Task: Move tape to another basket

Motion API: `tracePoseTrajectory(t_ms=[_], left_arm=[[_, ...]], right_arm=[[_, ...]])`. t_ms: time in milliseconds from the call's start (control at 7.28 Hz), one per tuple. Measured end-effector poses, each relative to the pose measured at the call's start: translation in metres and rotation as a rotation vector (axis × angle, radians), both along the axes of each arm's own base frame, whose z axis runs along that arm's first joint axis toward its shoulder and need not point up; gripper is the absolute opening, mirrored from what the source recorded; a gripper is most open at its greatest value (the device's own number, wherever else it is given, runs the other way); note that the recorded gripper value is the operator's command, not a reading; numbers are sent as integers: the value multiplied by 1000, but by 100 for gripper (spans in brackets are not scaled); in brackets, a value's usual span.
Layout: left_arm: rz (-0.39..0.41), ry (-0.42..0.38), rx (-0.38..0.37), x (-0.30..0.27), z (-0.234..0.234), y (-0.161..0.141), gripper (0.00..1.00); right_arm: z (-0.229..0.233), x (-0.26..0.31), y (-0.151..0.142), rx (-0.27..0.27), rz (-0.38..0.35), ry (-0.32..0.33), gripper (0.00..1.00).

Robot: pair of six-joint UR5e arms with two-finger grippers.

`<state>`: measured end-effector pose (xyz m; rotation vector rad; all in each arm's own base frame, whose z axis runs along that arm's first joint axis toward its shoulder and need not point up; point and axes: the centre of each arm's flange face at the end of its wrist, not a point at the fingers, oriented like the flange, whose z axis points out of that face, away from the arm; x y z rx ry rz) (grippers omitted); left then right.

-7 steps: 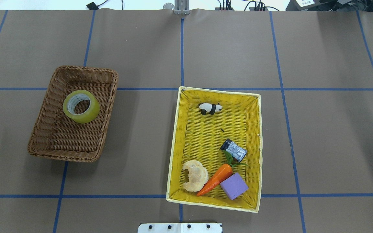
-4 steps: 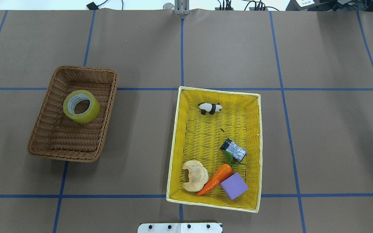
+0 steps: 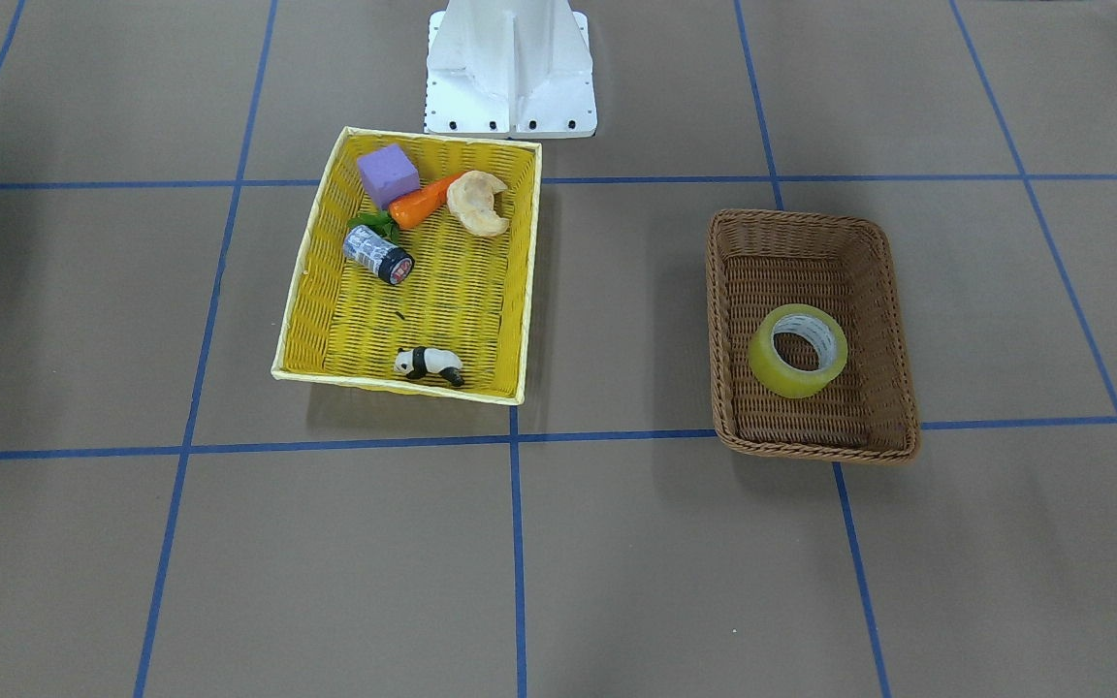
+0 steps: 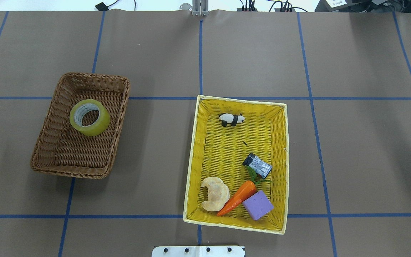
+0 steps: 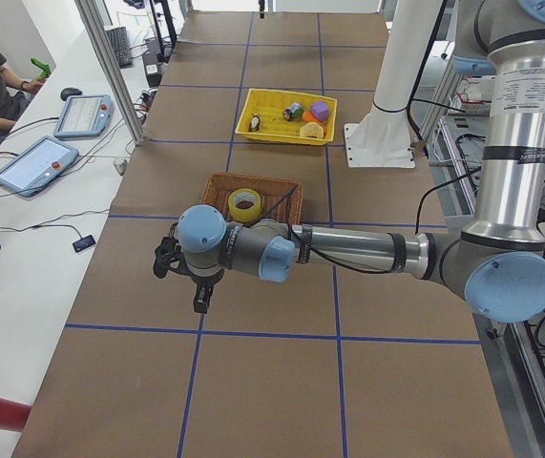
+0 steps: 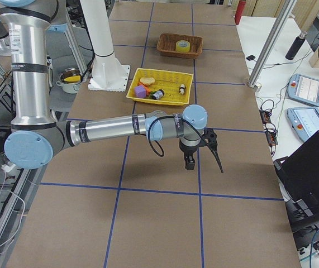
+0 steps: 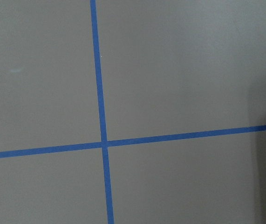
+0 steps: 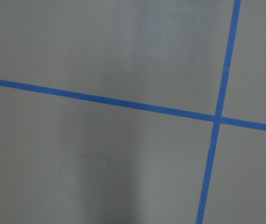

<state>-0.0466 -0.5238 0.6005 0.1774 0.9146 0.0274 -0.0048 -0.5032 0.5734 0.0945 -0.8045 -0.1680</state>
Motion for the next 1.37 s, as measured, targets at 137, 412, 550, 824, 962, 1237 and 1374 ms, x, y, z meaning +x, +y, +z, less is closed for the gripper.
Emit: tracePoseTrajectory(t_ms=[137,412,550,824,962,1237,1374], left_arm=[[0,1,-4,0,2,0,99],[-2,-5,-8,0,3,0,99],[-3,-11,-9,-1,2,-1,99],[4,-32,-42,5,6,-2,99],[9,-48,-71,7,10,-2,99],[20,-87,-106,10,24,6,99],[26,-106,-115,12,30,10,99]], right_arm=[[-1,1,0,4,-2,3,100],[-3,3,0,9,-2,4,100],[-3,3,0,9,-1,4,100],[-2,3,-1,8,-2,5,100],[-1,3,0,6,-2,6,100],[-2,3,0,7,-2,6,100],[-2,3,0,7,-2,6,100]])
